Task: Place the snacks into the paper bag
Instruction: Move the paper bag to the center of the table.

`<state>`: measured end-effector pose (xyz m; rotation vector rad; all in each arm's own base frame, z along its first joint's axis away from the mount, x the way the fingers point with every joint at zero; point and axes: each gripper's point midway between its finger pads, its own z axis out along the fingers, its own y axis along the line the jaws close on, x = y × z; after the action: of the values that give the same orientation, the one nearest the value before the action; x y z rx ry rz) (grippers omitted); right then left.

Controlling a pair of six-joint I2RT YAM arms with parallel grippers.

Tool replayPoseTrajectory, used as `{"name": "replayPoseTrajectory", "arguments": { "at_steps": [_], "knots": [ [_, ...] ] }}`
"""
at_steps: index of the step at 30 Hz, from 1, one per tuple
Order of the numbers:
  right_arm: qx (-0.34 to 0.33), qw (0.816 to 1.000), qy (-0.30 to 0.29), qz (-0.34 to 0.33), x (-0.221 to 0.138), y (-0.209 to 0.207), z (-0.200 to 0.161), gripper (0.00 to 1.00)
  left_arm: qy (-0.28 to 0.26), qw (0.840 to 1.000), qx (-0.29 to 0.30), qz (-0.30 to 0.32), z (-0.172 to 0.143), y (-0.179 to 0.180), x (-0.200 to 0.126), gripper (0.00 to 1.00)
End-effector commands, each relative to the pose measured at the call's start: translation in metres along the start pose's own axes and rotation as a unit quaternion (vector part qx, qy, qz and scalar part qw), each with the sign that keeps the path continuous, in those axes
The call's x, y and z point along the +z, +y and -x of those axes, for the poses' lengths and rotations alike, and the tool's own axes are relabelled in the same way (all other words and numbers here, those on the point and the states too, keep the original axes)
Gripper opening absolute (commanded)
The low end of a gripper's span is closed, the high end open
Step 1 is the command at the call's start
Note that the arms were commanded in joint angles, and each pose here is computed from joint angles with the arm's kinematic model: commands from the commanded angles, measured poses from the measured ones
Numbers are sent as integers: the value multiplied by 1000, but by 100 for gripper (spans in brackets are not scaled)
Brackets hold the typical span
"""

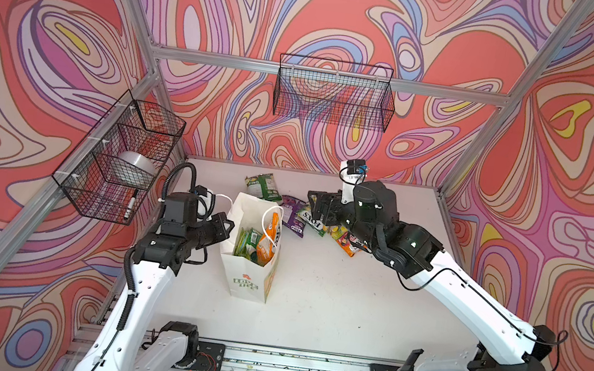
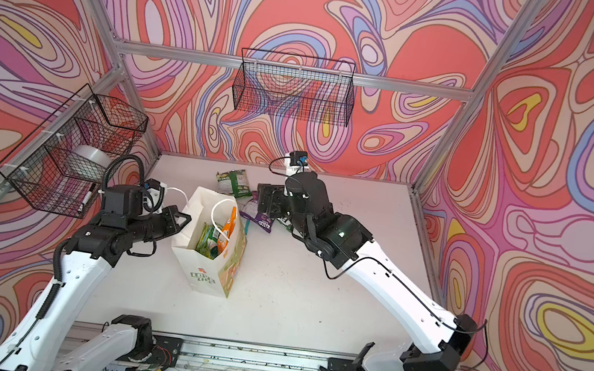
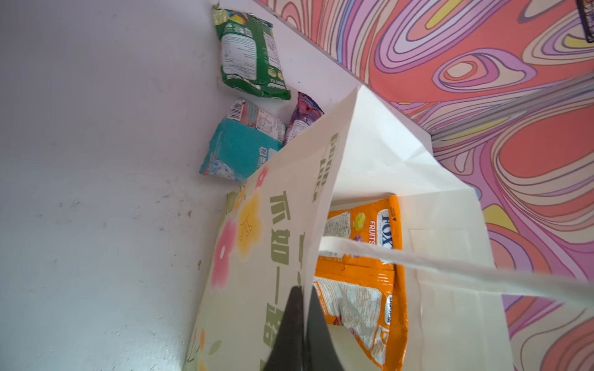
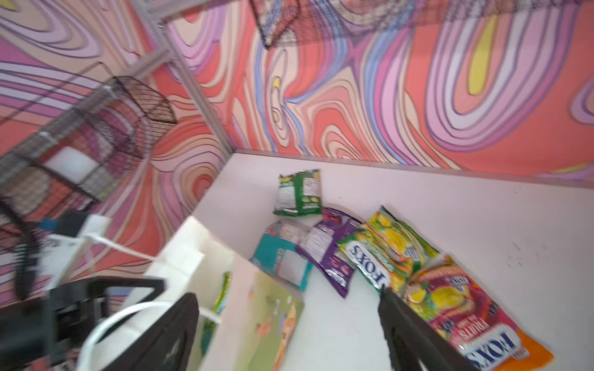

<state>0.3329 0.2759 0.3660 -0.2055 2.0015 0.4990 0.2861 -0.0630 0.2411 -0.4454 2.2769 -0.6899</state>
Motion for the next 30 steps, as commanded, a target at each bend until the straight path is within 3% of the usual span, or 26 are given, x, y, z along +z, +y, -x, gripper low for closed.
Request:
{"name": "replayPoseTrajectory", "arguments": {
  "at_steps": [1, 6, 15, 23, 30],
  "knots": [
    [30, 998, 32, -35, 6, -40, -22, 92, -13, 996, -56, 66, 4, 24, 2, 0],
    [50, 995, 54, -70, 14, -80, -43, 93, 7, 991, -118, 56, -1, 25, 20, 0],
    [90, 987, 90, -97, 25, -129, -77, 93, -39, 988, -136, 68, 35, 13, 14, 0],
    [119, 981, 112, -109, 38, -151, -101, 94, -16, 990, -122, 71, 44, -1, 25, 0],
    [135, 971, 140, -139, 44, -176, -124, 96, 4, 996, -55, 64, 34, -5, 18, 0]
  ]
}}
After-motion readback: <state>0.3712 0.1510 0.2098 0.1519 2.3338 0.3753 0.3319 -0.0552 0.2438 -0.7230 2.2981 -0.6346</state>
